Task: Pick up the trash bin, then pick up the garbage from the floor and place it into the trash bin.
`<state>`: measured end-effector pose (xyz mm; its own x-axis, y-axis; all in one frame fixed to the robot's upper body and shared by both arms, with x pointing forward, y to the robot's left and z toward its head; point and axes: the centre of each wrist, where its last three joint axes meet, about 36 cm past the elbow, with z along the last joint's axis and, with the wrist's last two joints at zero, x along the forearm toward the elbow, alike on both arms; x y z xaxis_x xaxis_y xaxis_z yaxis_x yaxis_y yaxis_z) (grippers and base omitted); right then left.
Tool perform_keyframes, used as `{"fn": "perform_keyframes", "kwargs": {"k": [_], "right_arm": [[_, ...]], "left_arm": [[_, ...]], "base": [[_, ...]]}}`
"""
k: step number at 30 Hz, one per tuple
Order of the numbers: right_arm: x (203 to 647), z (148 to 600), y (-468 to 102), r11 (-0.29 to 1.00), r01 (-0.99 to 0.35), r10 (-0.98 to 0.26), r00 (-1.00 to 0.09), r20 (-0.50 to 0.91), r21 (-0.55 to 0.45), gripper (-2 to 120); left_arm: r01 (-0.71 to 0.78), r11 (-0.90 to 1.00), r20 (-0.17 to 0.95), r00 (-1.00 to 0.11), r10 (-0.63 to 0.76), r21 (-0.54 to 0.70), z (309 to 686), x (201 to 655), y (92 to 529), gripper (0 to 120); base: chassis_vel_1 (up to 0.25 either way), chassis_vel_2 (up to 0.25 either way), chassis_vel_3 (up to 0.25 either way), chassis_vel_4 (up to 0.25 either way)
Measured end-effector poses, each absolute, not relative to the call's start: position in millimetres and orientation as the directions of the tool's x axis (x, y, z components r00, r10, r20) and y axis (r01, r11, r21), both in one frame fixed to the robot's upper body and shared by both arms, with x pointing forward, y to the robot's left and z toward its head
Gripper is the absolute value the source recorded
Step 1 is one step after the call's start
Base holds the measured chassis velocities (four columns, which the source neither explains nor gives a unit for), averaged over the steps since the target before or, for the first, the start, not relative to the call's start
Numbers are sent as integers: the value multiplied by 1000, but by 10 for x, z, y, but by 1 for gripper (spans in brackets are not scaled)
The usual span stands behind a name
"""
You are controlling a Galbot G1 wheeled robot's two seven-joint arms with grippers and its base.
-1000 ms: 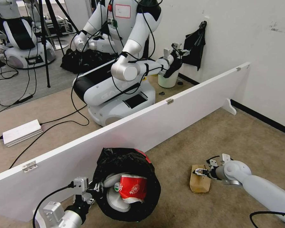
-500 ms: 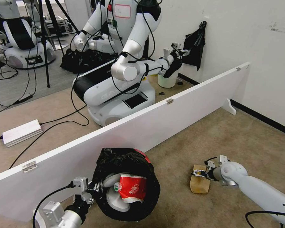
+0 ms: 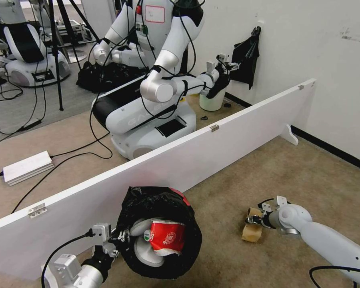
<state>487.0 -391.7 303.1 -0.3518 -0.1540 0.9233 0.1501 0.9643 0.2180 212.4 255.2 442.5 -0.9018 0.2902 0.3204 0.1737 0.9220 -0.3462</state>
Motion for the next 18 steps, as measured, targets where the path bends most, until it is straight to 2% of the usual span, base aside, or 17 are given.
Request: {"fn": "perform_keyframes", "kwargs": {"k": [2, 3, 5, 6, 7, 18], "right_arm": [[4861, 3046, -3931, 965, 151, -152, -354, 923, 217, 20], [4861, 3046, -3931, 965, 151, -152, -354, 923, 217, 20], [4858, 3088, -3958, 965, 150, -149, -360, 921, 215, 7], [4858, 3088, -3958, 965, 150, -149, -360, 921, 215, 7], [4856, 3119, -3978, 965, 150, -147, -365, 919, 214, 1], [4763, 3313, -4159, 968, 158, -117, -393, 912, 192, 0]], "left_arm": [[175, 921, 320, -901, 292, -348, 4425, 2125, 2548, 0], [175, 921, 320, -901, 292, -348, 4425, 2125, 2548, 0], [175, 921, 319, -902, 292, -348, 4430, 2126, 2545, 0], [175, 921, 319, -902, 292, -348, 4430, 2126, 2545, 0], [176, 921, 318, -902, 293, -348, 4434, 2126, 2541, 0], [180, 921, 317, -901, 295, -345, 4456, 2113, 2515, 0]], "base": [[0, 0, 0, 0], [0, 0, 0, 0], [0, 0, 0, 0], [0, 0, 0, 0], [0, 0, 0, 0], [0, 0, 0, 0]]}}
